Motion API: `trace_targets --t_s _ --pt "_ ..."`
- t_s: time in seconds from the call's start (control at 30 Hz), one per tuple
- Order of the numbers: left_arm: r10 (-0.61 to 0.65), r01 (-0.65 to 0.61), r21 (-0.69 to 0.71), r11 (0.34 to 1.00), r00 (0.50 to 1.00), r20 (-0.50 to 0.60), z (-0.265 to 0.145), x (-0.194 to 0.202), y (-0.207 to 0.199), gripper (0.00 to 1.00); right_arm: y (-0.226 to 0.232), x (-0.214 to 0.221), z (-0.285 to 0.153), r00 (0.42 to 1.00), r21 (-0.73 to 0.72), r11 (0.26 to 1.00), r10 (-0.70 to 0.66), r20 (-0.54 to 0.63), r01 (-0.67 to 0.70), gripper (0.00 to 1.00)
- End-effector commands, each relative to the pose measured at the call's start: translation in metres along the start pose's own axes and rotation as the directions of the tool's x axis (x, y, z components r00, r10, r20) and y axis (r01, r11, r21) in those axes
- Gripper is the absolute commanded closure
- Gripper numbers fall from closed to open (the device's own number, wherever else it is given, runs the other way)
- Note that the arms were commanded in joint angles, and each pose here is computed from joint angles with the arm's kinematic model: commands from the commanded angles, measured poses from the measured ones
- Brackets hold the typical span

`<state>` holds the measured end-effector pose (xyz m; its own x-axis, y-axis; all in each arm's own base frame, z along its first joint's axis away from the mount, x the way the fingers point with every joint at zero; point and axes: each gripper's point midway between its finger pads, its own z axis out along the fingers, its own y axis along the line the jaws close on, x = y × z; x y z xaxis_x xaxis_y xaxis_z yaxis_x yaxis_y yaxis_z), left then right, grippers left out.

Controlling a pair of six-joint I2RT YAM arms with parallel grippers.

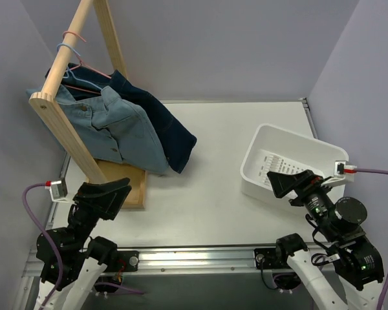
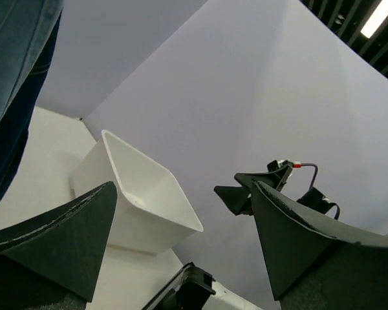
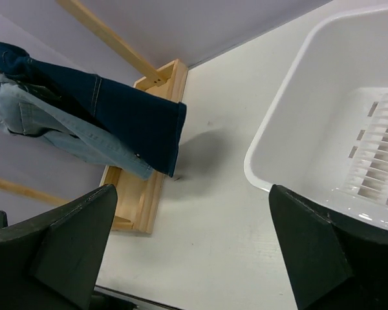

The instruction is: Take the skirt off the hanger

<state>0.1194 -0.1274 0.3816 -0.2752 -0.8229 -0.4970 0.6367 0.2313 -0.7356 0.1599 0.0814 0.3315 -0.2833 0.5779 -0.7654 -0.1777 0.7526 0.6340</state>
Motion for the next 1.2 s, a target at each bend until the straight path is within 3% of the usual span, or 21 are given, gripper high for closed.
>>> trace_targets --t_s 0.0,0.1,0.23,0.33,0.5,0.53,0.57,0.6,0.67,0.8,0.9,1.03,1.17 --pt "-0.096 0.095 -0.103 0.990 0.995 0.002 -0.016 0.005 0.016 0.06 -0.009 -0.019 0.001 0.998 0.086 0.996 -0.023 0.055 0.018 0.00" --pt "-0.212 0.199 -0.185 0.962 0.976 -0.052 -0.020 0.019 0.024 0.06 -0.015 -0.028 -0.001 0.996 0.138 0.989 -0.062 0.072 0.051 0.00" --pt "-0.188 0.187 -0.021 0.982 0.978 -0.087 -0.018 0.019 -0.005 0.06 -0.026 -0.024 0.007 0.995 0.205 0.974 -0.100 0.016 0.095 0.00" --pt "-0.238 0.234 -0.054 0.971 0.968 -0.079 -0.015 0.019 0.001 0.06 -0.043 -0.006 0.028 0.990 0.271 0.954 -0.112 -0.088 0.132 0.00" --pt "-0.151 0.121 -0.180 0.976 0.975 -0.165 -0.016 0.029 0.014 0.06 -0.042 0.014 0.071 0.966 0.252 0.953 -0.106 -0.237 0.166 0.01" --pt "-0.107 0.040 -0.303 0.952 0.973 -0.206 -0.023 0.031 0.030 0.06 -0.027 0.007 0.091 0.966 0.193 0.967 -0.116 -0.233 0.163 0.03" --pt "-0.106 0.040 -0.304 0.952 0.973 -0.206 -0.023 0.031 0.030 0.06 -0.024 0.009 0.091 0.963 0.176 0.971 -0.114 -0.242 0.160 0.04" --pt "-0.083 -0.025 -0.417 0.908 0.967 -0.239 -0.031 0.035 0.054 0.06 -0.014 0.003 0.098 0.968 0.140 0.978 -0.120 -0.220 0.153 0.04" --pt "-0.035 -0.090 -0.463 0.882 0.966 -0.255 -0.037 0.025 0.052 0.06 0.008 -0.006 0.114 0.969 0.058 0.989 -0.122 -0.213 0.137 0.04" --pt "-0.009 -0.224 -0.648 0.728 0.942 -0.337 -0.063 0.019 0.081 0.06 0.039 -0.012 0.141 0.964 -0.033 0.991 -0.136 -0.230 0.132 0.07" --pt "-0.004 -0.263 -0.700 0.664 0.935 -0.356 -0.073 0.015 0.090 0.06 0.071 -0.003 0.161 0.949 -0.098 0.980 -0.191 -0.253 0.171 0.02" --pt "-0.008 -0.271 -0.708 0.652 0.932 -0.363 -0.080 0.017 0.094 0.02 0.108 0.027 0.193 0.915 -0.105 0.956 -0.293 -0.278 0.275 0.00" --pt "-0.008 -0.275 -0.687 0.672 0.926 -0.378 -0.083 0.021 0.090 0.01 0.159 0.048 0.202 0.889 -0.161 0.915 -0.399 -0.226 0.370 0.00"
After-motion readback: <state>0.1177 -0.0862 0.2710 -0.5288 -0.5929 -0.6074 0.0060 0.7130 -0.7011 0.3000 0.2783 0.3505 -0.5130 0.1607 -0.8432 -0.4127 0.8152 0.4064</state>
